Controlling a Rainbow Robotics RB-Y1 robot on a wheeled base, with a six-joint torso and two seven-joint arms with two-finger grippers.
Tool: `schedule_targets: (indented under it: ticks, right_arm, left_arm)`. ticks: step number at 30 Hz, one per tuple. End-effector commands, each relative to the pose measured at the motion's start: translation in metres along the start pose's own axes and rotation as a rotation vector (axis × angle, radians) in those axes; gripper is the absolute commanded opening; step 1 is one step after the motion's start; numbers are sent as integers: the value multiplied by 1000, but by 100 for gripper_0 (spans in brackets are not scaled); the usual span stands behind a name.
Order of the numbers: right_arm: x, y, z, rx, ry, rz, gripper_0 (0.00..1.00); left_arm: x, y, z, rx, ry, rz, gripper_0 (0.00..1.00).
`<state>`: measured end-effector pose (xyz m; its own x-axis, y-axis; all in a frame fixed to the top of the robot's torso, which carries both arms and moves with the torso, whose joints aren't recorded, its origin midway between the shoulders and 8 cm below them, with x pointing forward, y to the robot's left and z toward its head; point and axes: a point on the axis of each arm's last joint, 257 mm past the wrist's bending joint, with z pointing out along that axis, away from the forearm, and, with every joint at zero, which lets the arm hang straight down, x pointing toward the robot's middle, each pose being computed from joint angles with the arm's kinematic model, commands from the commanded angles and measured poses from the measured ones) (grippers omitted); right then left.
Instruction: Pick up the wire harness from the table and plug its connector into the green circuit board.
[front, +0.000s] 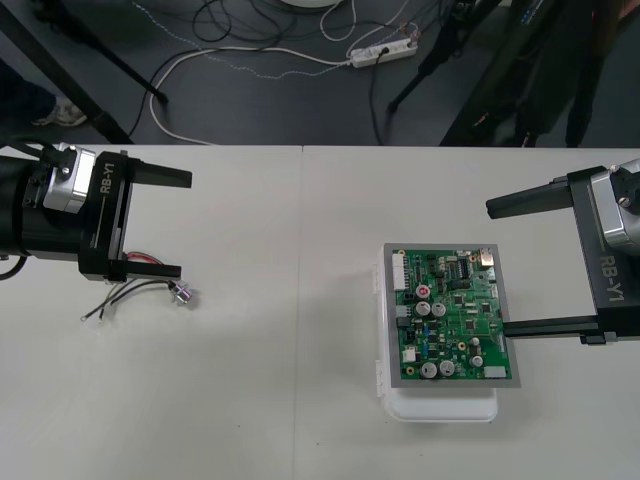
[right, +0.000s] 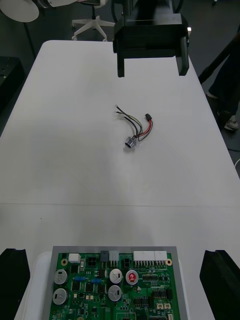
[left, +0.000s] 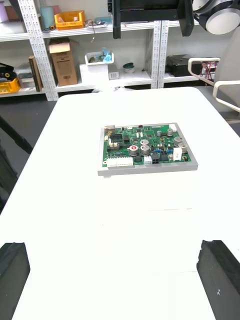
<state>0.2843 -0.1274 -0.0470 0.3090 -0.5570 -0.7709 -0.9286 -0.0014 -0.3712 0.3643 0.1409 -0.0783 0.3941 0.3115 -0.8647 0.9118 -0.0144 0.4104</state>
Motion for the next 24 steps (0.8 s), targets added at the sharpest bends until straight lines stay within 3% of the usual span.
schedule_targets:
  ticks: [1,24]
  right_arm:
    - [-3,3,4,-9,-7,-27,100]
    - [-3,3,4,-9,-7,-27,100]
  left_arm:
    - [1,-8,-14,21,53,-13,99]
    - [1,-8,-14,21,53,-13,99]
